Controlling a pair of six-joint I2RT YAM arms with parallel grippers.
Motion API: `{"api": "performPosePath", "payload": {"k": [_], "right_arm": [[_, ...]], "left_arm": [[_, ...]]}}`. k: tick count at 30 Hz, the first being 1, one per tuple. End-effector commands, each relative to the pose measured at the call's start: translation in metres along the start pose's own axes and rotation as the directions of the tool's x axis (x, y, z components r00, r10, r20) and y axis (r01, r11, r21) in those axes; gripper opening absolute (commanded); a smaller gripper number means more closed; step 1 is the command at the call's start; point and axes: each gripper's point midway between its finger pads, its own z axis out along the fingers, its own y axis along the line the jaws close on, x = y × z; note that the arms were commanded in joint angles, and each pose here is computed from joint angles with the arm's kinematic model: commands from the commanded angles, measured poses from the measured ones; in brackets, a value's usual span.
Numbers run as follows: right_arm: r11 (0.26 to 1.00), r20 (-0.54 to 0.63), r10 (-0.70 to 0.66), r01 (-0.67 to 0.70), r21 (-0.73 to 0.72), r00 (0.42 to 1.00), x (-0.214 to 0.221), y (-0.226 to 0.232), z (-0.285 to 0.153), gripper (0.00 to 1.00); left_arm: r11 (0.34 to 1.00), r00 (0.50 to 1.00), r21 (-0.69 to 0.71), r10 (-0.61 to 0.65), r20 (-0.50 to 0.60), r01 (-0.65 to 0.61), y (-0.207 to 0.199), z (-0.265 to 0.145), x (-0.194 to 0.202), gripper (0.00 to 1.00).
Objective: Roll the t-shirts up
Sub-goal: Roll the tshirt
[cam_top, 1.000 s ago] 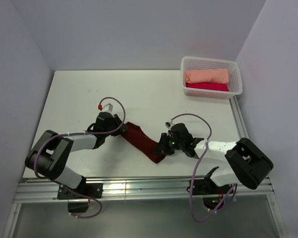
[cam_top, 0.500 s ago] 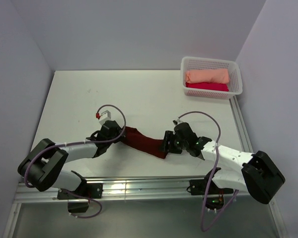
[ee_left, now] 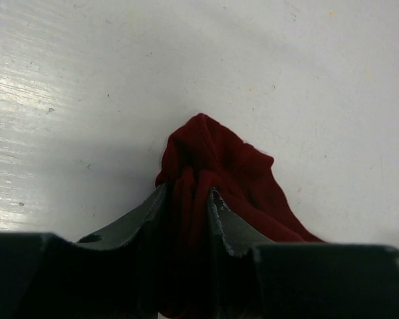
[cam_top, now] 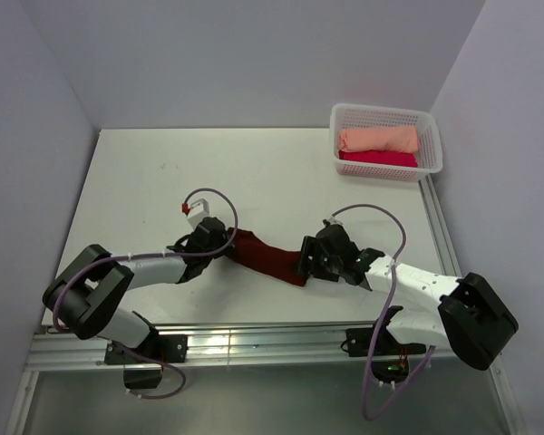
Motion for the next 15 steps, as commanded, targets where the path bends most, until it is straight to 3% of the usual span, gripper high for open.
{"api": "performPosePath", "payload": {"k": [1, 5, 8, 11, 13, 14, 15], "right_arm": [[0.985, 0.038, 0.009, -0.015, 0.171, 0.999, -0.007, -0.032, 0.004, 0.82], [0.99, 0.021, 0.016, -0.019, 0.137, 1.0, -0.005, -0.025, 0.016, 0.8], [0.994, -0.001, 0.037, -0.036, 0.101, 0.999, 0.002, -0.021, 0.024, 0.7], [0.995, 0.0, 0.057, -0.057, 0.082, 0.998, 0.004, -0.02, 0.03, 0.55], [0.995, 0.007, 0.061, -0.062, 0.08, 0.998, 0.004, -0.021, 0.032, 0.38], [0.995, 0.015, 0.061, -0.062, 0.076, 0.998, 0.003, -0.02, 0.032, 0.21], [0.995, 0.025, 0.06, -0.062, 0.08, 0.998, 0.001, -0.021, 0.031, 0.12]], "left_arm": [[0.991, 0.995, -0.101, 0.078, -0.058, -0.084, 0.027, 0.003, 0.017, 0.0], [0.989, 0.993, -0.106, 0.093, -0.078, -0.101, 0.028, 0.006, 0.021, 0.0], [0.988, 0.991, -0.103, 0.102, -0.087, -0.111, 0.026, 0.008, 0.022, 0.0], [0.989, 0.99, -0.094, 0.104, -0.094, -0.113, 0.024, 0.009, 0.023, 0.0], [0.989, 0.989, -0.088, 0.107, -0.101, -0.116, 0.024, 0.009, 0.025, 0.0], [0.989, 0.989, -0.088, 0.107, -0.101, -0.116, 0.024, 0.009, 0.025, 0.0], [0.989, 0.989, -0.087, 0.109, -0.102, -0.118, 0.023, 0.009, 0.025, 0.0]]}}
